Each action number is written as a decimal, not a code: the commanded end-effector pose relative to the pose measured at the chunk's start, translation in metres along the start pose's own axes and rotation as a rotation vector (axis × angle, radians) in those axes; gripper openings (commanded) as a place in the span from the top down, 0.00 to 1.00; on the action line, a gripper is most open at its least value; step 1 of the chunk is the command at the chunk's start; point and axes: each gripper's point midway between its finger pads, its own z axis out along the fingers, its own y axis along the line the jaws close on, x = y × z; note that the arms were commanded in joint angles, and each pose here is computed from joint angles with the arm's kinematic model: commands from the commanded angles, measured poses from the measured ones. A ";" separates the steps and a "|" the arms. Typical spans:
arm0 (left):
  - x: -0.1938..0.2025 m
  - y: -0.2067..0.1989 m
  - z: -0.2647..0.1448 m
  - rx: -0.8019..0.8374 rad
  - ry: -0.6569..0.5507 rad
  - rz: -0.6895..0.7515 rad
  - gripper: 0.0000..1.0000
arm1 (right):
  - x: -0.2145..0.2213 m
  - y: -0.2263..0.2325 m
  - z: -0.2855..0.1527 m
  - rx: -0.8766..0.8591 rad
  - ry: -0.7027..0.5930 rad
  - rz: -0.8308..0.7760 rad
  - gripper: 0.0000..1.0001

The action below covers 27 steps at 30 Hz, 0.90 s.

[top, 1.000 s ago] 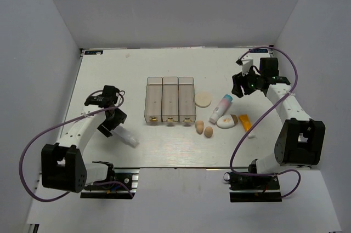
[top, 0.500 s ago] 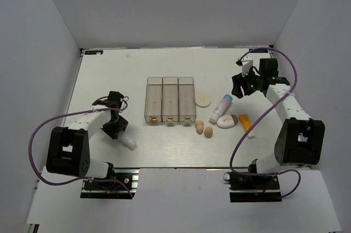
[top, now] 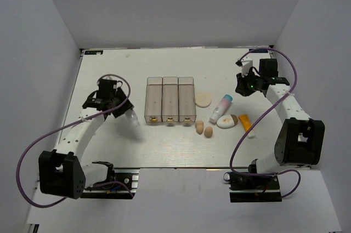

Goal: Organize the makeup

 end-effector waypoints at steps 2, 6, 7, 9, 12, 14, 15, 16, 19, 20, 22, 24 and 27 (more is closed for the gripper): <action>-0.038 -0.108 -0.043 0.490 -0.056 0.298 0.98 | -0.010 0.005 -0.001 -0.034 -0.037 -0.013 0.87; -0.046 -0.147 -0.041 0.619 -0.033 0.399 0.98 | -0.012 0.006 -0.001 -0.036 -0.040 -0.015 0.87; -0.049 -0.159 -0.041 0.648 -0.033 0.428 0.97 | -0.012 0.006 -0.001 -0.034 -0.039 -0.015 0.87; -0.055 -0.170 -0.037 0.659 -0.044 0.456 0.95 | -0.012 0.006 -0.003 -0.030 -0.042 -0.019 0.87; -0.056 -0.189 -0.027 0.665 -0.039 0.534 0.94 | -0.009 0.008 -0.004 -0.032 -0.040 -0.016 0.86; -0.059 -0.196 -0.017 0.652 -0.035 0.556 0.92 | -0.006 0.009 -0.004 -0.032 -0.035 -0.014 0.86; -0.061 -0.197 -0.012 0.643 -0.034 0.567 0.91 | -0.006 0.009 -0.005 -0.027 -0.036 -0.017 0.85; -0.058 -0.199 -0.008 0.636 -0.026 0.579 0.90 | -0.005 0.008 -0.005 -0.024 -0.036 -0.018 0.85; -0.055 -0.200 0.009 0.600 0.000 0.590 0.81 | -0.003 0.010 -0.006 -0.023 -0.032 -0.021 0.82; -0.051 -0.200 0.015 0.582 0.015 0.593 0.78 | -0.003 0.010 -0.006 -0.021 -0.033 -0.023 0.81; -0.047 -0.200 0.020 0.564 0.028 0.595 0.74 | -0.003 0.009 -0.006 -0.018 -0.033 -0.025 0.78; -0.042 -0.196 0.024 0.542 0.032 0.595 0.67 | -0.003 0.009 -0.006 -0.016 -0.033 -0.026 0.75; -0.038 -0.193 0.029 0.521 0.036 0.595 0.58 | -0.004 0.007 -0.006 -0.015 -0.033 -0.026 0.70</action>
